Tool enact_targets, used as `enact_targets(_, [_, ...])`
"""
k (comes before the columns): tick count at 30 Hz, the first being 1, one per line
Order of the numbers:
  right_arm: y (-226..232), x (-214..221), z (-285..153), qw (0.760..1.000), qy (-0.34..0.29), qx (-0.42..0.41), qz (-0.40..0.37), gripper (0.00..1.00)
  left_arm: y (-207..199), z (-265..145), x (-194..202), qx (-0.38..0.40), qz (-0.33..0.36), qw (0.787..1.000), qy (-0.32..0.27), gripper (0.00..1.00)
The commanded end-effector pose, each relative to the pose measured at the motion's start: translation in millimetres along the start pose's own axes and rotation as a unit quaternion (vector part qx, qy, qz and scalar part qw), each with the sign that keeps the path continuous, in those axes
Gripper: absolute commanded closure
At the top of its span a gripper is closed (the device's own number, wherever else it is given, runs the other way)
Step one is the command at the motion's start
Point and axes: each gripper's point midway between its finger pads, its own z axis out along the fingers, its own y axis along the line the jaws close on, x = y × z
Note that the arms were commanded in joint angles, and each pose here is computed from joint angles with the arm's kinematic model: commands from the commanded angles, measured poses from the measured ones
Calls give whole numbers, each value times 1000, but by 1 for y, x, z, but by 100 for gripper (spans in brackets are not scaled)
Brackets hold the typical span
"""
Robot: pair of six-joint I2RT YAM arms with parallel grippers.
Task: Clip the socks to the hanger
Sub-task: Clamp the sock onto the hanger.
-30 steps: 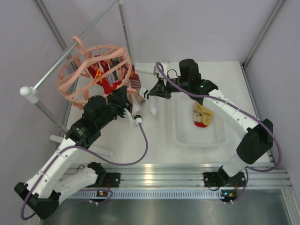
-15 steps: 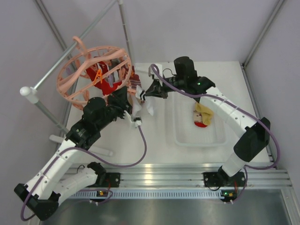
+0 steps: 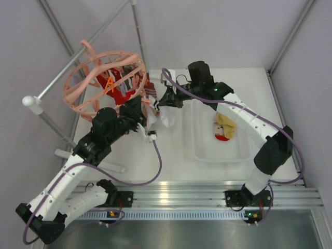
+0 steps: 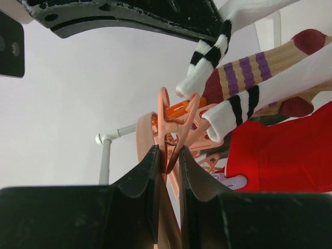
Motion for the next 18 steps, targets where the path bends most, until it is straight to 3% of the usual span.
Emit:
enact_targets(1, [4,-38,-1,999,-36,-5,-32,100,-3,2,-16,-3,3,999,-42,100])
enact_targets(18, [9,-59,6,998,-48,-7,-26,100,-7,6,-16,7,18,999,-41,100])
